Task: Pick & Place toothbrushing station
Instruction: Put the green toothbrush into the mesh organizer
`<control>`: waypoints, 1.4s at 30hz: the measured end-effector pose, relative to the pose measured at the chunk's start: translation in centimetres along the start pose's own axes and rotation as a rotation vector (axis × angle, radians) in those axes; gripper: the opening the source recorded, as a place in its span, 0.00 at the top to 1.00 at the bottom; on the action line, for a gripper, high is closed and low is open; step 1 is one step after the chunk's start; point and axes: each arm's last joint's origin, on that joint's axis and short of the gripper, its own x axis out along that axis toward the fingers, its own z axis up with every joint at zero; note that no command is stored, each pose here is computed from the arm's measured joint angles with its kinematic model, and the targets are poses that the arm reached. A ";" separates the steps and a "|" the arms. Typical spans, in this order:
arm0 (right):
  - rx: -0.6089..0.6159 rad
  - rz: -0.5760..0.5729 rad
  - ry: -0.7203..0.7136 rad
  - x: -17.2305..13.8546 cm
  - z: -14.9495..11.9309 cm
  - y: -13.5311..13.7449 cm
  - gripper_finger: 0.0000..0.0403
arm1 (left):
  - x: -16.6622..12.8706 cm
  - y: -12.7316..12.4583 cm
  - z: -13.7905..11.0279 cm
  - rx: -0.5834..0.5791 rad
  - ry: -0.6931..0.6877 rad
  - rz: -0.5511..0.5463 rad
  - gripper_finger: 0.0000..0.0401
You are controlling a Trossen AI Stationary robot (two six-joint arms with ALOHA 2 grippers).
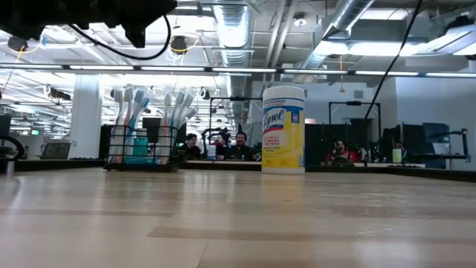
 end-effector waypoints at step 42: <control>0.051 -0.029 -0.104 1.4 0.1 -2.8 1.00 | 2.2 -0.7 0.2 0.103 -0.294 -0.029 0.70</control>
